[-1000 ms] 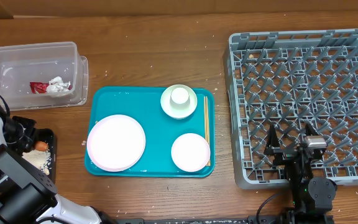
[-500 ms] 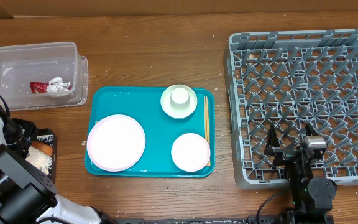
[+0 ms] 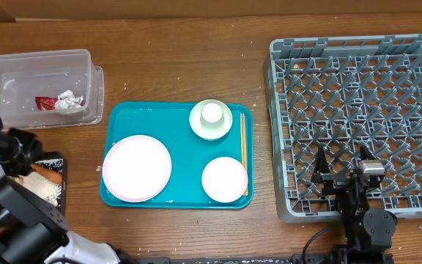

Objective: Sort waste into correct bins and load items into the dishwasher
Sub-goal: 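Carry the carrot left and drop it onto the black tray, then move the right gripper from the rack over the small white bowl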

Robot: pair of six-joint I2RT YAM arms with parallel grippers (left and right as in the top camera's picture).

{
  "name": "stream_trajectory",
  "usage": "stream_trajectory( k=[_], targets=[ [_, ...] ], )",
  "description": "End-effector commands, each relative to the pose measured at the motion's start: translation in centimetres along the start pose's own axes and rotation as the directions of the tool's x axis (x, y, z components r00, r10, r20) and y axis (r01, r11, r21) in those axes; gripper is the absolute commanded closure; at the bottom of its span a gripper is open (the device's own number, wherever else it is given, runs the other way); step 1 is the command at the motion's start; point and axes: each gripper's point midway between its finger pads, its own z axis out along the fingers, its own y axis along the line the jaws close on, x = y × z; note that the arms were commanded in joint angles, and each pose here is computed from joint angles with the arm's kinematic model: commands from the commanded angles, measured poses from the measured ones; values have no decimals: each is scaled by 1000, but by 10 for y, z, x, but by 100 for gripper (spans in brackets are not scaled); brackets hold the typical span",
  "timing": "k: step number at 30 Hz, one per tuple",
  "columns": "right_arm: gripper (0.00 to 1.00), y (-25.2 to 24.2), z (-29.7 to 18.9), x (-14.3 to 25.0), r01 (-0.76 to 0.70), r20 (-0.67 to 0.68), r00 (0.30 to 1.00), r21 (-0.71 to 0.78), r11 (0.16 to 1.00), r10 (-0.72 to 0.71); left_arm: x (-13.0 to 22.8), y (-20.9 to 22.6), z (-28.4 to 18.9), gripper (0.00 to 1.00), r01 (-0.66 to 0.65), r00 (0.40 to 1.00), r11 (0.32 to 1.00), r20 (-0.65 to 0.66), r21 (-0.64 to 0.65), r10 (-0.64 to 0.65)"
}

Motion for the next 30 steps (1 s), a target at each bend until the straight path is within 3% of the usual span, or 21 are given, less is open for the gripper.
stream_trajectory(
  k=[1, 3, 6, 8, 30],
  targets=[
    [0, -2, 0, 1, 4, 8, 1000, 10, 1000, -4, 7, -28, -75, 53, -99, 984, 984, 163, 147, 75],
    [0, -2, 0, 1, 4, 8, 1000, 10, 1000, -4, 12, -32, -93, 46, -126, 973, 976, 213, 176, 87],
    [0, -2, 0, 1, 4, 8, 1000, 10, 1000, -4, 8, -34, -111, 0, -145, 951, 972, 298, 183, 86],
    [0, -2, 0, 1, 4, 8, 1000, 10, 1000, -4, 0, -34, -116, 0, -145, 936, 973, 343, 178, 77],
    [0, -7, 0, -4, 4, 28, 1000, 37, 999, -6, 2, -37, -115, 0, -151, 939, 970, 333, 190, 81]
  ],
)
